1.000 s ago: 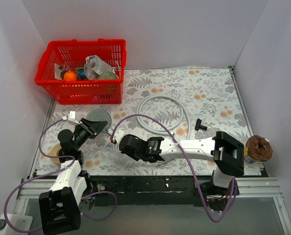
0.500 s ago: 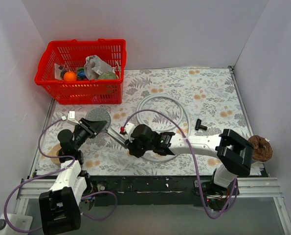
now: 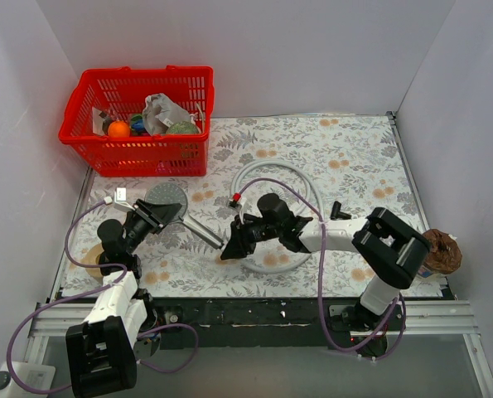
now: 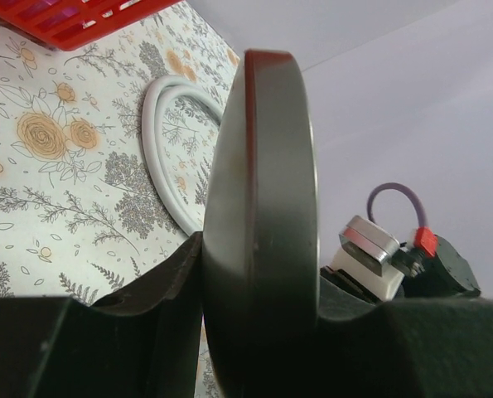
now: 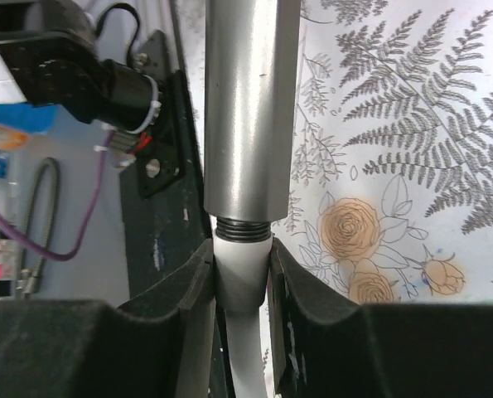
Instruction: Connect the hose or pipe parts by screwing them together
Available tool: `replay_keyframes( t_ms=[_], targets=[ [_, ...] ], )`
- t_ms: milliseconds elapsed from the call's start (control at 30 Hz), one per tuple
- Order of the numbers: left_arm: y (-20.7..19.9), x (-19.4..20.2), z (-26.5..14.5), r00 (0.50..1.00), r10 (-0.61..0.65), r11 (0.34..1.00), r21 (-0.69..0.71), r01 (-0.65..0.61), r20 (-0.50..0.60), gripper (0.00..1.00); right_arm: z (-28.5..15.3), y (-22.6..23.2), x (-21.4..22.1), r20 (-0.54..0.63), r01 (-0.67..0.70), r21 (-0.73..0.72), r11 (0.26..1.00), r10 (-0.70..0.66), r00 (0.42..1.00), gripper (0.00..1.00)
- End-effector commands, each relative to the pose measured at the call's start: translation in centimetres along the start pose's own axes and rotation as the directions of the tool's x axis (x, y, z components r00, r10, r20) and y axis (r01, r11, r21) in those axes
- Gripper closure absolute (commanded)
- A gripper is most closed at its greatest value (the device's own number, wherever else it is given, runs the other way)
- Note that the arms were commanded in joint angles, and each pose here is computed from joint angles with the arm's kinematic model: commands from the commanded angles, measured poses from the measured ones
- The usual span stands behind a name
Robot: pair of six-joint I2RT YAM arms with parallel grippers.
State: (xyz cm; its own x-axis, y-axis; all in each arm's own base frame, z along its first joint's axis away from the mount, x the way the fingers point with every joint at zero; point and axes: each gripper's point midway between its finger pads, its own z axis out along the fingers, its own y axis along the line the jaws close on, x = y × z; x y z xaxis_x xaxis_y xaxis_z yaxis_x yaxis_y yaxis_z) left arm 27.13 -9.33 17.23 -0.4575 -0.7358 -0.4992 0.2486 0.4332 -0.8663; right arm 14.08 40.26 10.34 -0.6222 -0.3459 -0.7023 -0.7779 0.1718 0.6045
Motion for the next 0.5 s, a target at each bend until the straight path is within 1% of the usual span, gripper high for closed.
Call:
replay_keyframes(
  t_ms=[0,33,67,100,133,167,233,300,333,367,400,433,467],
  targets=[
    [-1.3,1.3,-0.4,0.997,0.025,0.998,0.068,-0.02,-0.072,1.0,-1.2,2.9,-4.3,0.195,0.021,-0.275,0.961,0.034,0.98,0.99],
    [-1.2,1.3,-0.4,0.997,0.024,0.998,0.066,-0.019,-0.071,1.0,-1.3,2.9,-4.2,0.196,0.009,-0.299,0.954,0.052,0.979,0.99],
    [-1.3,1.3,-0.4,0.997,0.025,0.998,0.068,-0.02,-0.072,1.0,-1.9,3.1,-5.3,0.247,0.055,-0.327,0.943,0.029,0.969,0.99],
    [-1.2,1.3,-0.4,0.997,0.024,0.998,0.067,-0.019,-0.072,1.0,-1.8,3.0,-4.7,0.213,-0.001,-0.363,0.932,0.084,0.974,0.99],
    [-1.3,1.3,-0.4,0.997,0.026,0.997,0.069,-0.021,-0.071,1.0,-1.9,3.0,-4.8,0.214,-0.006,-0.378,0.926,0.093,0.972,0.99],
    [-1.3,1.3,-0.4,0.997,0.026,0.997,0.068,-0.021,-0.07,1.0,-2.4,3.5,-5.5,0.245,0.032,-0.408,0.912,0.076,0.966,0.94],
    [-1.3,1.3,-0.4,0.997,0.025,0.998,0.067,-0.02,-0.071,1.0,-2.3,3.1,-5.2,0.219,-0.018,-0.433,0.901,0.125,0.968,0.9],
    [-1.3,1.3,-0.4,0.997,0.026,0.997,0.068,-0.021,-0.07,1.0,-2.1,2.5,-5.2,0.206,-0.038,-0.432,0.901,0.139,0.969,0.82],
    [-1.4,1.3,-0.4,0.997,0.027,0.997,0.069,-0.022,-0.069,1.0,-1.9,2.2,-5.0,0.202,-0.032,-0.42,0.907,0.128,0.971,0.75],
    [-1.3,1.2,-0.4,0.997,0.027,0.997,0.068,-0.022,-0.068,1.0,-1.7,1.7,-5.2,0.208,-0.028,-0.4,0.916,0.12,0.971,0.62],
    [-1.3,1.2,-0.4,0.997,0.027,0.997,0.067,-0.022,-0.067,1.0,-1.4,0.8,-4.4,0.157,-0.089,-0.355,0.93,0.153,0.976,0.58],
    [-1.3,1.2,-0.4,0.997,0.027,0.998,0.066,-0.023,-0.067,1.0,-1.2,0.1,-4.1,0.15,-0.093,-0.318,0.943,0.147,0.978,0.54],
    [-1.3,1.2,-0.4,0.997,0.027,0.998,0.066,-0.023,-0.066,1.0,-0.9,-1.4,-3.8,0.165,-0.044,-0.24,0.97,0.085,0.983,0.47]
  ],
)
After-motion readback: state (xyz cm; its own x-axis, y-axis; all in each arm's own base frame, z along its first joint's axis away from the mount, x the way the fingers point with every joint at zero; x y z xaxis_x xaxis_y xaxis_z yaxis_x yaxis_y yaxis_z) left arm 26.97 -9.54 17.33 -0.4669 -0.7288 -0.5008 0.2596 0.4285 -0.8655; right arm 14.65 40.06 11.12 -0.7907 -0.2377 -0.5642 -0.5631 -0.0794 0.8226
